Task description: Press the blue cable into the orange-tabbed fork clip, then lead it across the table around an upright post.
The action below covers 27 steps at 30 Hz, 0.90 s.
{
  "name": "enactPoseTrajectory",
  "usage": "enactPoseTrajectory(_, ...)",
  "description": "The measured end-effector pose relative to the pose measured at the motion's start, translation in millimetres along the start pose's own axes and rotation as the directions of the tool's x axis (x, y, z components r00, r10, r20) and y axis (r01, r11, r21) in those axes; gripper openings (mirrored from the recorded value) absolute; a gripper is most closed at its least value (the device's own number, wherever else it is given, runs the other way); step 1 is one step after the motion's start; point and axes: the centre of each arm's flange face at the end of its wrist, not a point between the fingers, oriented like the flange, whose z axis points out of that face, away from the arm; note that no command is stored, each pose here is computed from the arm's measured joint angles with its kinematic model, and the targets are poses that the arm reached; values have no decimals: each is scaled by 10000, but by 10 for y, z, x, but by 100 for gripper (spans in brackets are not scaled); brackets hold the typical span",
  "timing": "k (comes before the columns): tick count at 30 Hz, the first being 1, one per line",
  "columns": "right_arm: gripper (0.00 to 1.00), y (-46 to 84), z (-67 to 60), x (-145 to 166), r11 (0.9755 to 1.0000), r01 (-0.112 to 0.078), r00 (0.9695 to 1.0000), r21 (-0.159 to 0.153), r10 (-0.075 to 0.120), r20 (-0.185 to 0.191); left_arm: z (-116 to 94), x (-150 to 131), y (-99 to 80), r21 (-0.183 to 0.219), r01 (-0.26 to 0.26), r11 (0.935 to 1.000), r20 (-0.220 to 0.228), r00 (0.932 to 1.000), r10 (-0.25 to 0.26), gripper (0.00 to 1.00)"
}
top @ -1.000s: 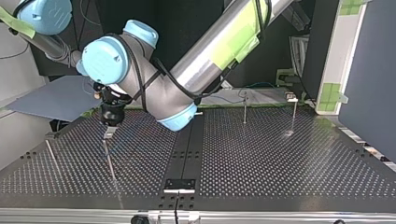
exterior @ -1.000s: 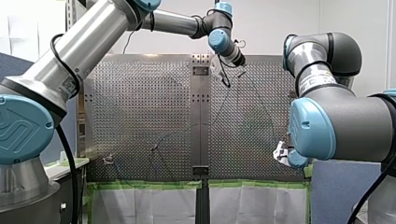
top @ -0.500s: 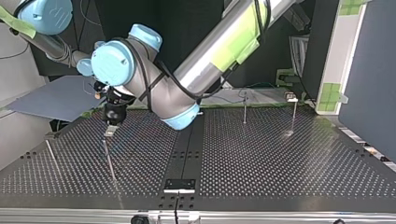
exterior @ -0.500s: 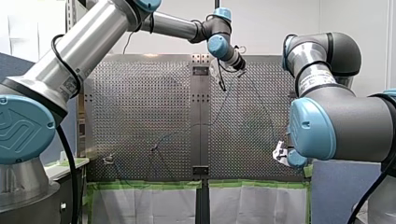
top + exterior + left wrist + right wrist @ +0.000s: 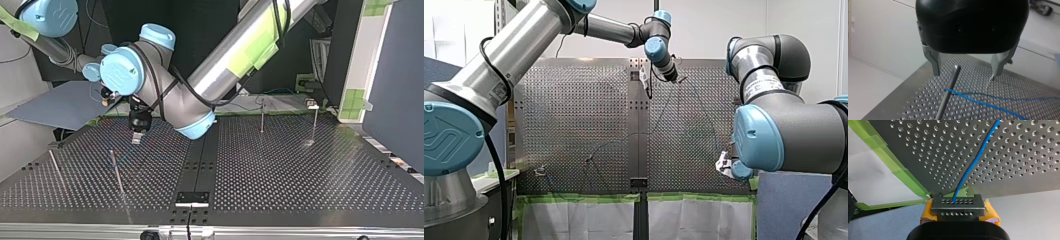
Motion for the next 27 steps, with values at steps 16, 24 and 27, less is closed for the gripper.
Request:
enactPoseTrajectory(16, 0, -23, -7, -13, 10000, 49, 10000, 35, -49, 27, -26, -28, 87, -881, -1687, 9817, 52, 9855, 1699, 100)
enactPoseTrajectory(24, 0, -22, -8, -16, 10000, 49, 10000, 33, -49, 32, -21, -44, 100, -893, -2397, 9667, 7, 9706, 2407, 100)
enactPoseTrajectory(27, 0, -22, -8, -15, 10000, 49, 10000, 34, -50, 30, -26, -63, 97, -883, -2680, 9594, 21, 9631, 2693, 100)
